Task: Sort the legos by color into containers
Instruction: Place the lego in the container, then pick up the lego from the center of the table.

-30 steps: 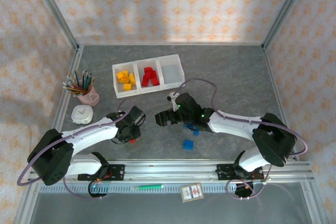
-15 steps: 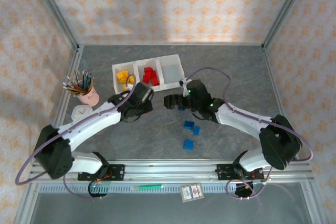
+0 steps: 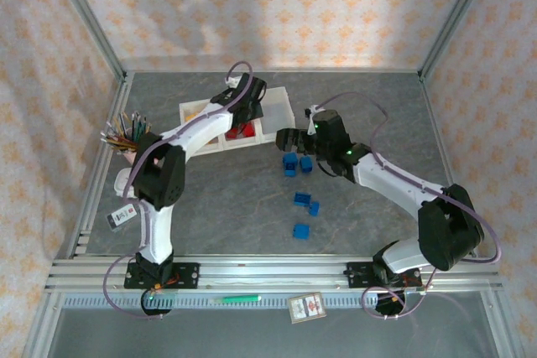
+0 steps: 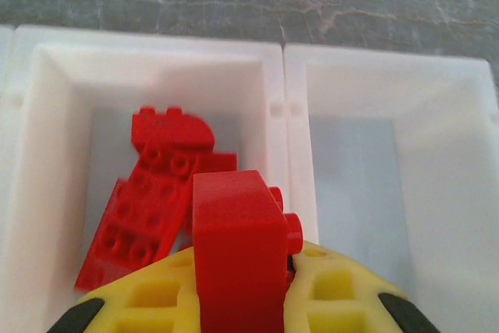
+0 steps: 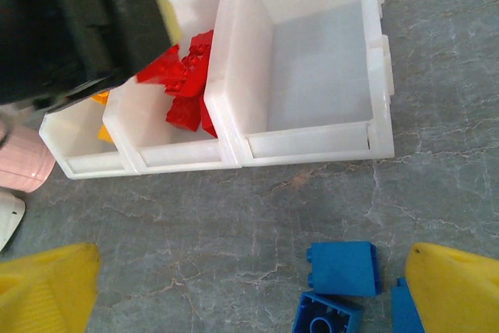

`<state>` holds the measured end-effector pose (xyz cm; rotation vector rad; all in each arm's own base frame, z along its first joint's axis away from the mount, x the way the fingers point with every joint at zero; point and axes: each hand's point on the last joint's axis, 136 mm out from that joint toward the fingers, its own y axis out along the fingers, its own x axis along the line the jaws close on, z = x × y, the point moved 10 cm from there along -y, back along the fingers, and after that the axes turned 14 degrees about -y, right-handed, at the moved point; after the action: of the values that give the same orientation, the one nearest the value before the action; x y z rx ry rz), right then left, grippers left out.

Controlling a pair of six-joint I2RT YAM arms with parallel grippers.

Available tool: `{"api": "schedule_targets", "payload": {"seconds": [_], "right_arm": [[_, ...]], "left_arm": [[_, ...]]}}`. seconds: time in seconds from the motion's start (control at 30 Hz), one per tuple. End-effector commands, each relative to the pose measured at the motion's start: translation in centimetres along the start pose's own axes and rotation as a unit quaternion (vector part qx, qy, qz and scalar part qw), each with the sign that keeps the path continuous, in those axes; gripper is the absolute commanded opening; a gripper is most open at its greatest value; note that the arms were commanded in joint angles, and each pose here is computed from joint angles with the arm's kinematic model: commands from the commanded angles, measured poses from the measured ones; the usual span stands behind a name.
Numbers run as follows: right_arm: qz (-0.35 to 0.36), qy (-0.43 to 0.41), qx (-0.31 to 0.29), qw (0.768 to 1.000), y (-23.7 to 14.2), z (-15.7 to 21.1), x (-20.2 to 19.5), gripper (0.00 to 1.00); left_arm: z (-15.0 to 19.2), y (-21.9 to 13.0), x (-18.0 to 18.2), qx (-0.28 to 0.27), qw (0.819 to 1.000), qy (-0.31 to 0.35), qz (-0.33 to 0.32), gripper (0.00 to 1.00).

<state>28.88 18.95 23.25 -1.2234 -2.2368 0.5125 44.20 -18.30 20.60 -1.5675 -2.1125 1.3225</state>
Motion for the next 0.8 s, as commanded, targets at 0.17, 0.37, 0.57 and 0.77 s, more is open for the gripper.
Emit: {"api": "schedule_targets", "payload": {"seconds": [0.17,0.37,0.57,0.77], "right_arm": [[0.049,-0.008,0.001,0.999,-0.1,-0.8,-0.8,1.0],[0.096,-0.018,0.02,0.995,0.0,-0.7,-1.4,1.0],[0.153,-0.02,0.073,0.985,1.1,1.2,-2.7,1.0],[0.166,-0.011,0.131,0.977,1.9,4.2,-3.6,0.96]], "left_arm": [[-1.7,1.2,-0.2,-0.015,0.999,0.02,-0.022,0.55],[-2.5,-3.0,0.0,-0.025,1.0,0.016,0.01,0.61],[0.5,-8.2,0.8,-0.013,0.996,0.038,0.079,0.68],[4.7,-11.0,2.6,0.032,0.987,0.04,0.151,0.79]]}}
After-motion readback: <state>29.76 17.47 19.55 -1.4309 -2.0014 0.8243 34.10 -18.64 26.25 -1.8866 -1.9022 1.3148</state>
